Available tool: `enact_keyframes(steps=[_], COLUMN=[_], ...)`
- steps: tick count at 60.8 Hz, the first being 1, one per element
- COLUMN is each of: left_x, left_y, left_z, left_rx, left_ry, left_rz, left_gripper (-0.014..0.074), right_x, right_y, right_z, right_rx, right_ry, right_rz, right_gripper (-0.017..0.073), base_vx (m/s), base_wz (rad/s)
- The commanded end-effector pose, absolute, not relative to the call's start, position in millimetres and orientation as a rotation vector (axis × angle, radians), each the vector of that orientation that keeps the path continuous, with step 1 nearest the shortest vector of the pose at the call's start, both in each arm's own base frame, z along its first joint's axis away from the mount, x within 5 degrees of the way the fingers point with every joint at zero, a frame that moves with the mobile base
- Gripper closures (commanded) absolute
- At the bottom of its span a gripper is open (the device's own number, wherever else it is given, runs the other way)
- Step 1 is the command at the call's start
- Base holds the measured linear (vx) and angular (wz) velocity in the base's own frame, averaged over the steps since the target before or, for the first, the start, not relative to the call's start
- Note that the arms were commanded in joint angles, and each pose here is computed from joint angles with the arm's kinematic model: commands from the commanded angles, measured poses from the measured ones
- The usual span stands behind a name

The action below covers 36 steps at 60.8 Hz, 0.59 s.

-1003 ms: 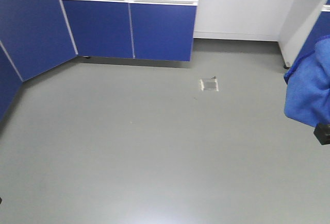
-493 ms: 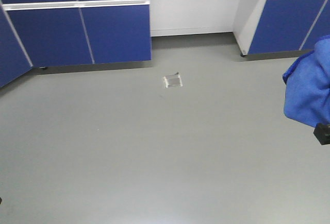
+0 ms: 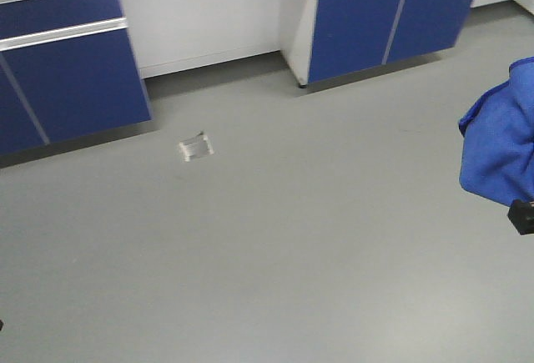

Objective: Wipe right workspace with blue cloth
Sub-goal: 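Drive the base to the other counter holding the cloth in the right gripper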

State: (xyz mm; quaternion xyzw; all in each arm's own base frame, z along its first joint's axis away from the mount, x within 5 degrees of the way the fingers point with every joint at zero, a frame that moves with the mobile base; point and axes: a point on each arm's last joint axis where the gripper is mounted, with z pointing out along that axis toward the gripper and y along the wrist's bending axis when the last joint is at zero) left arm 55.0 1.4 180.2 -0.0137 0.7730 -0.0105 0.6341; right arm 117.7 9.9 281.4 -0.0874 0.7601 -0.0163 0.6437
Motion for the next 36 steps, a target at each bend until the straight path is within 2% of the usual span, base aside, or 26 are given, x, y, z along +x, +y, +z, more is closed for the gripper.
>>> enact_keyframes(steps=[1, 15, 36], left_x=[56.2, 56.2, 56.2], left_y=[0.0, 0.0, 0.0], left_z=[178.4, 178.4, 178.4], left_rx=[-0.023, -0.023, -0.023], left_ry=[1.698, 1.698, 1.698], left_rz=[-0.044, -0.044, -0.044], left_gripper=[0.0599, 0.0599, 0.0599], right_x=[120.3, 120.3, 120.3], right_y=[7.3, 7.3, 7.3], right_z=[297.9, 297.9, 297.9], right_rx=[-0.169, -0.169, -0.169], right_ry=[1.630, 1.630, 1.630], right_rz=[-0.068, -0.068, -0.068], right_gripper=[0.0563, 0.0563, 0.0563], base_vx=[0.17, 0.21, 0.28], base_wz=[-0.48, -0.35, -0.18])
